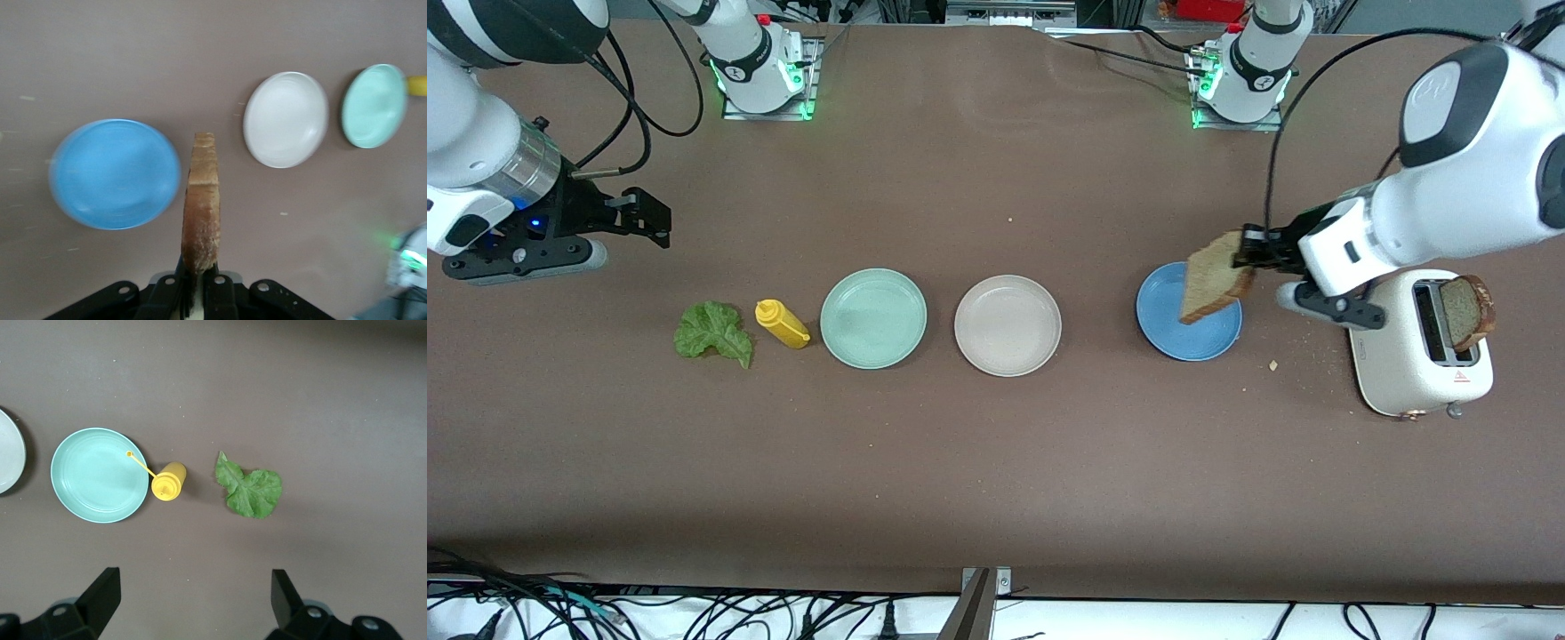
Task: Make sandwich in beige plate with both arms
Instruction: 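Lift the bread slice with the left gripper toward the beige plate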
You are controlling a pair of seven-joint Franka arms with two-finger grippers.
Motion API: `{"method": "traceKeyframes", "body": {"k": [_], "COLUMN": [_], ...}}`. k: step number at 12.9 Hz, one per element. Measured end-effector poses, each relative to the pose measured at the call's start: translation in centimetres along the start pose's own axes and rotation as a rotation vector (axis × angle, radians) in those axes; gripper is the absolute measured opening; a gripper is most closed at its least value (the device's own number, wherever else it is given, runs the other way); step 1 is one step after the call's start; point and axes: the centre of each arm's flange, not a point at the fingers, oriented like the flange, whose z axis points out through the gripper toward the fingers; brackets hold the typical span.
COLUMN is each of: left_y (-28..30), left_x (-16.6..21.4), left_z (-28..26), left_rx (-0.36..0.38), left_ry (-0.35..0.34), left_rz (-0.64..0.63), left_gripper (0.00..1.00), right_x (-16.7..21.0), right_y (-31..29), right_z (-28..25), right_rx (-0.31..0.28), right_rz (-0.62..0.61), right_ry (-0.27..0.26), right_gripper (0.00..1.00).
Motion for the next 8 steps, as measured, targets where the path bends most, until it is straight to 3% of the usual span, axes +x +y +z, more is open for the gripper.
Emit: {"method": "traceKeyframes", "body": {"k": [2,4,6,8], "left_y": [-0.8,-1.7,-1.6,-0.5], "left_x": [3.1,5.8,7.8,9.1], "left_z": [3.3,7.6,12.7,17.8], "left_rx": [-0.221,-0.368,-0.453,-0.487], "left_ry": [0.008,-0.006,-0.029,-0.036], "left_rz": [-0.062,-0.128,-0.168,-0.175], "left_gripper": [0.08,0.08,0.08,0.08], "right_x": [0.0,0.0,0.0,0.0], "right_y": [0.0,0.0,0.0,0.0], "right_z": [0.0,0.0,0.0,0.0], "right_rx": [0.000,0.000,0.000,0.001], "right_rz": [0.000,0.000,0.000,0.000], "right_ry": [0.000,-0.001,-0.001,-0.001], "right_gripper": [1.00,1.00,1.00,1.00]}}
